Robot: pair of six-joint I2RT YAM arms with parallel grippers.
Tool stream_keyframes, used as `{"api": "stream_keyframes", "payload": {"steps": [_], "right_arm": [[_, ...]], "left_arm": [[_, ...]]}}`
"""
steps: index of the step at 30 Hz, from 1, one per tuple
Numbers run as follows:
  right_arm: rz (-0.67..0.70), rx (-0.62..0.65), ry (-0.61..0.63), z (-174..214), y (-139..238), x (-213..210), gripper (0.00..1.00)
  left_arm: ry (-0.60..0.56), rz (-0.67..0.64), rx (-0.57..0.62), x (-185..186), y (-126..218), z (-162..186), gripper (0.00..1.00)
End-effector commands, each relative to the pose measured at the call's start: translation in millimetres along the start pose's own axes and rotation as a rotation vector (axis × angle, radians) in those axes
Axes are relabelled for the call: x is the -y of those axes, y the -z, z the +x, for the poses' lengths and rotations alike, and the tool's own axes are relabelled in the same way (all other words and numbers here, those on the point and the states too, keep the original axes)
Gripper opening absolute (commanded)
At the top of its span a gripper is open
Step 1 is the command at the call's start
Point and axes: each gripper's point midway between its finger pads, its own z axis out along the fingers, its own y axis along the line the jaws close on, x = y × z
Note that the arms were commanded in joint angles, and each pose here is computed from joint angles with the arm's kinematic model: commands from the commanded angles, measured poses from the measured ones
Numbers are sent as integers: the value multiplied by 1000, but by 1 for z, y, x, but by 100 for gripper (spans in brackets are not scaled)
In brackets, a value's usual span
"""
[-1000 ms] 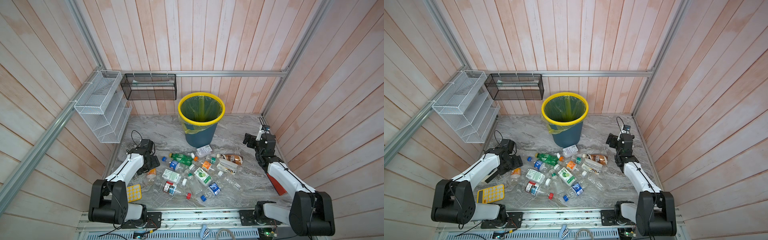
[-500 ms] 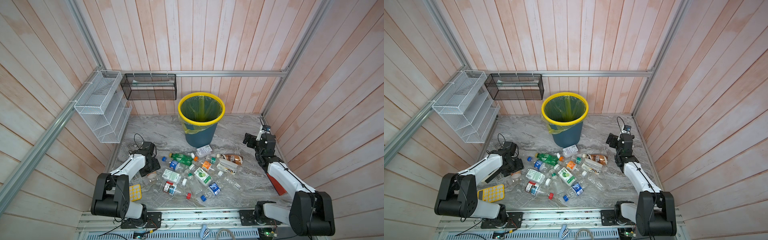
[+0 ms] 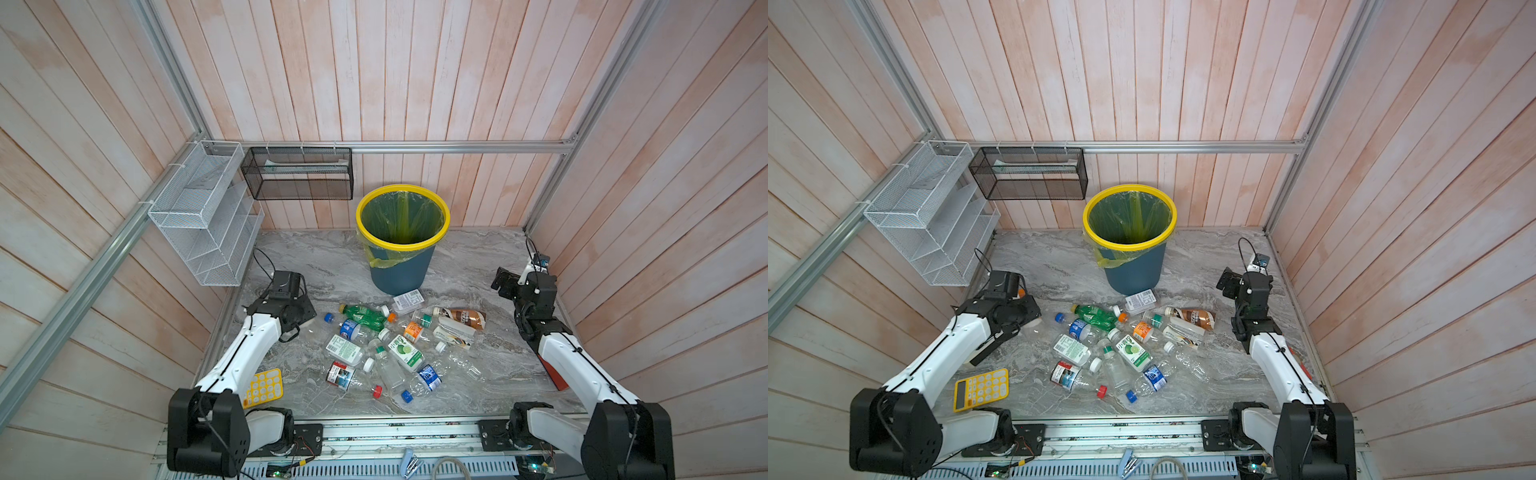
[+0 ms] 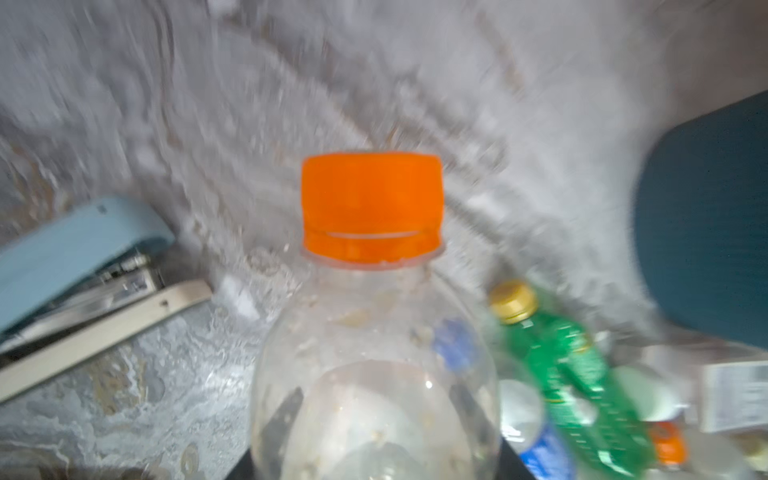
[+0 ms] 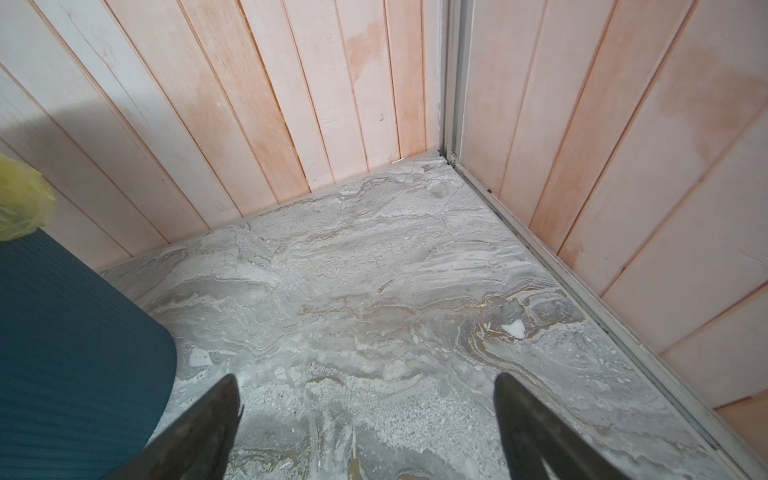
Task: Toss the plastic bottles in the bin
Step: 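Reach the left gripper down and grasp the orange-cap clear bottle, then lift the orange-cap bottle over the bin and open the left gripper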
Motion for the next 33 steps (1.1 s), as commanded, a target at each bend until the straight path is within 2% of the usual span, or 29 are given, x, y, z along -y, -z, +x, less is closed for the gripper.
{"api": "stream_keyframes", "payload": {"steps": [1,4,6,9,11,13,15,17,19,21,23,24,28,33], "right_arm": [[45,45,-26,-7,8,12,96],[30,74,-43,-13,15,11,96],[3,88,-50,-17,19,7,96],[-51,100,-52,-21,26,-1,96],[-76,98,-51,-22,29,-5,95],[-105,93,-48,-23,31,-11,95],[-127,88,-47,-25,32,-15,95],[-140,85,-44,-27,34,-18,95],[-144,87,-33,-31,36,-19,95],[-132,91,-15,-36,40,-18,95],[-114,94,-4,-37,43,-14,95],[-110,95,-1,-37,45,-13,96],[-113,60,-9,-28,45,-13,95],[-112,29,-28,-21,42,-12,96]], "left_arm": [[8,124,357,36,74,-93,50],[-28,237,569,68,135,-148,49],[-62,359,682,97,172,-176,47],[-125,506,799,146,210,-201,46],[-186,585,826,185,220,-205,46],[-262,633,781,227,209,-201,48],[-348,658,679,273,186,-189,50],[-417,660,548,307,149,-171,57],[-454,653,464,331,132,-162,64],[-485,631,437,343,129,-158,77],[-498,629,495,348,145,-163,95],[-498,640,537,349,157,-166,100],[-489,707,664,343,193,-165,100],[-491,677,711,323,198,-154,100]]}}
